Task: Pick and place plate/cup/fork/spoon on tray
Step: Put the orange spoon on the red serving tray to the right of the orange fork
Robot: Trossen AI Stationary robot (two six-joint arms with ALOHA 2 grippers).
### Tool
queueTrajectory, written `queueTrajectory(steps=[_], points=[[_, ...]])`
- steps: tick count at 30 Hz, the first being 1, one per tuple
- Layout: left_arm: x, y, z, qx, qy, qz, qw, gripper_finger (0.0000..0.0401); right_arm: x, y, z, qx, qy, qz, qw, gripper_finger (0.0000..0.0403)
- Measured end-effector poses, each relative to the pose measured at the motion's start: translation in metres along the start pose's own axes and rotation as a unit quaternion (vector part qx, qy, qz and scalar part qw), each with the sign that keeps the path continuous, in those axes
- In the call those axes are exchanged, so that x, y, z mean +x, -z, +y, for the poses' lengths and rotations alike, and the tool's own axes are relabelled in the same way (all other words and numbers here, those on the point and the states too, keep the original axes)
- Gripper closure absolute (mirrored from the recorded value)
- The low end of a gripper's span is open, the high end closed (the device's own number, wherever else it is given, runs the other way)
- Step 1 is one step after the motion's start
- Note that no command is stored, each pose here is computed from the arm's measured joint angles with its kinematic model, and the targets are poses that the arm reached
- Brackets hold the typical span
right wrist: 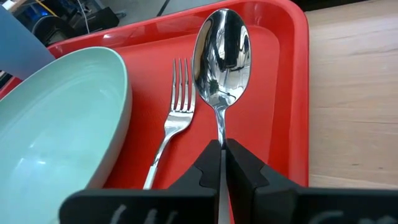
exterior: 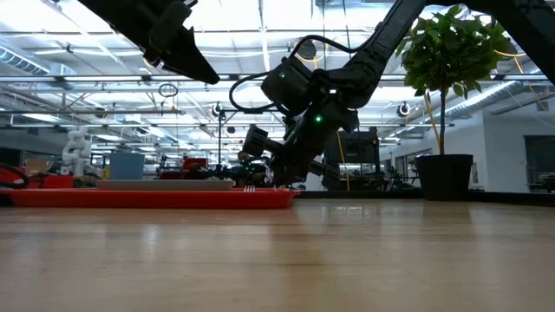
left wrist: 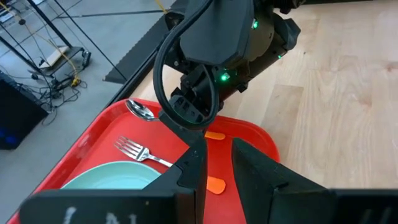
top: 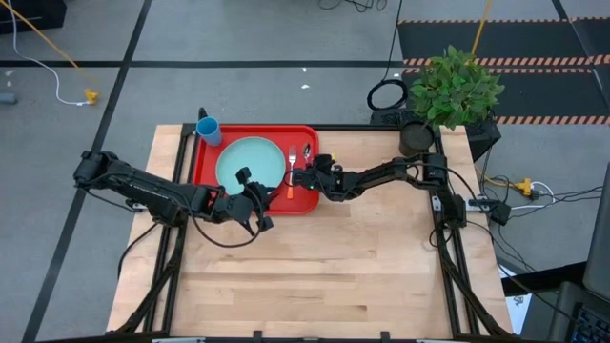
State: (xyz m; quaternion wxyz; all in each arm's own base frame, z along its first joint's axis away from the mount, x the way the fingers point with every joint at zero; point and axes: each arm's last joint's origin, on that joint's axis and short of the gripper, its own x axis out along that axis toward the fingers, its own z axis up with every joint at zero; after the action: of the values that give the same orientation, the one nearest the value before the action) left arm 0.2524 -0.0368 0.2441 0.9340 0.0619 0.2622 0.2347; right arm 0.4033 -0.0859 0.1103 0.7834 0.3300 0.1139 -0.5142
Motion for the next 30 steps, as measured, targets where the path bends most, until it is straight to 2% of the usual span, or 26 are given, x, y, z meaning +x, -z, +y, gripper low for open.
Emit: queueTrajectory(steps=[9, 18, 30], points=[[0.000, -0.001, 0.000, 0.002, 0.001, -0.004, 1.000, 0.0325, -0.001, 0.001, 0.000, 0.002, -0.001, 0.001, 1.000, 0.0387], [0.000, -0.001, 0.000, 0.005, 0.001, -0.005, 1.000, 0.0325, 0.003, 0.013, -0.002, 0.005, 0.009, -0.004, 1.000, 0.0385], [0.000, -0.001, 0.000, 0.007, 0.000, -0.004, 1.000, 0.0325, 0.003, 0.011, 0.001, 0.008, -0.004, -0.012, 1.000, 0.0385]])
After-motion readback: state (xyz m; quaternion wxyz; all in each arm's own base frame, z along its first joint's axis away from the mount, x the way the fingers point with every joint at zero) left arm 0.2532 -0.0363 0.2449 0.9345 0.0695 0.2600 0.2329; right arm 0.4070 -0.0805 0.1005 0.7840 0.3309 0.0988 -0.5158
